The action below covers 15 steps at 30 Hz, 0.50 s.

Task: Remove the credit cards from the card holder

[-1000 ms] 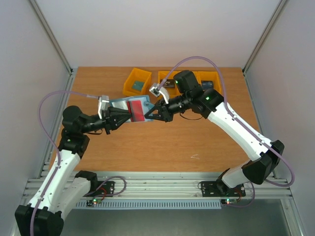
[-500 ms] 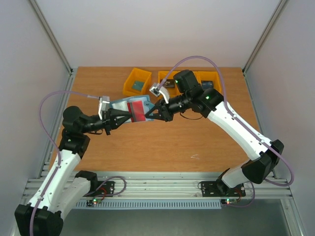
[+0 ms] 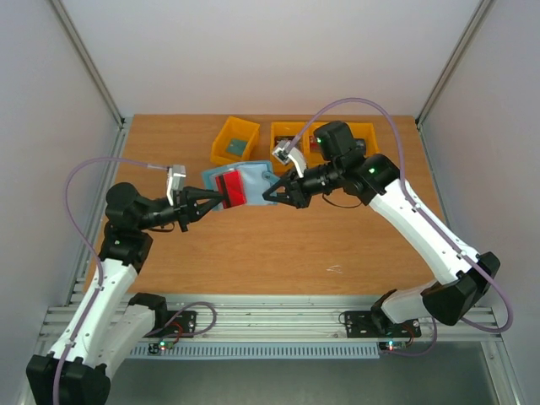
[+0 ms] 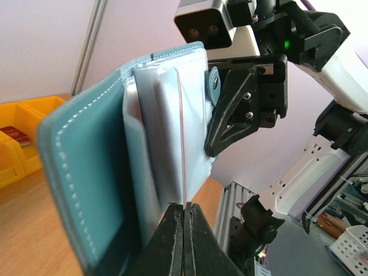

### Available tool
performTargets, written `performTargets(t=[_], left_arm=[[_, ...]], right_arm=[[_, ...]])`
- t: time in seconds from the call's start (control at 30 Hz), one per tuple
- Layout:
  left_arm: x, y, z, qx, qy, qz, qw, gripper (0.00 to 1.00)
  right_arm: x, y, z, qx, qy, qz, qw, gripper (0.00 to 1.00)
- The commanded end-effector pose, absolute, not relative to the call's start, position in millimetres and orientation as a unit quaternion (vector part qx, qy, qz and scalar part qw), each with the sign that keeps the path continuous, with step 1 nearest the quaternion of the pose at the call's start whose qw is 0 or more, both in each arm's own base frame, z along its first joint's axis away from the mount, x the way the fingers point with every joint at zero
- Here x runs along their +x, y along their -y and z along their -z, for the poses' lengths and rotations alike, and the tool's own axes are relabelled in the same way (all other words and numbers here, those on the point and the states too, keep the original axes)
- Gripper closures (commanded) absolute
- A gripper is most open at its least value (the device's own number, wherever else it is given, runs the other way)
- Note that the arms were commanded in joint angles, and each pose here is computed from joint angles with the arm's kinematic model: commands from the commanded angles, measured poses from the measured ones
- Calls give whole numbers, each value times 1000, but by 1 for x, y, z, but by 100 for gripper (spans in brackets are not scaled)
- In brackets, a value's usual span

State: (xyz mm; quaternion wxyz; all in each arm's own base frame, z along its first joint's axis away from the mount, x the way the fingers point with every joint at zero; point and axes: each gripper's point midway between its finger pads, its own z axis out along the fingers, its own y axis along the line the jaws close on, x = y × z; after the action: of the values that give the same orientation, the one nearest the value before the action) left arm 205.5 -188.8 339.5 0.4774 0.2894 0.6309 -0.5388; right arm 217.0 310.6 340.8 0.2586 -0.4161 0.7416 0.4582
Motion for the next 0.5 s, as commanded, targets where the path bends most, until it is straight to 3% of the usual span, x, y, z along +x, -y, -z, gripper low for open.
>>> performTargets(t=[0.0, 0.23, 0.47], left_arm=[[210, 183, -335, 280, -644, 517, 489, 100], [237, 158, -311, 262, -711, 379, 531, 100], [246, 136, -281, 379, -711, 179, 565, 100]], right_arm=[[231, -291, -326, -379, -778, -428, 259, 99], [259, -273, -265, -274, -845, -428, 164, 99], [268, -293, -180, -184, -880, -437, 26, 99]])
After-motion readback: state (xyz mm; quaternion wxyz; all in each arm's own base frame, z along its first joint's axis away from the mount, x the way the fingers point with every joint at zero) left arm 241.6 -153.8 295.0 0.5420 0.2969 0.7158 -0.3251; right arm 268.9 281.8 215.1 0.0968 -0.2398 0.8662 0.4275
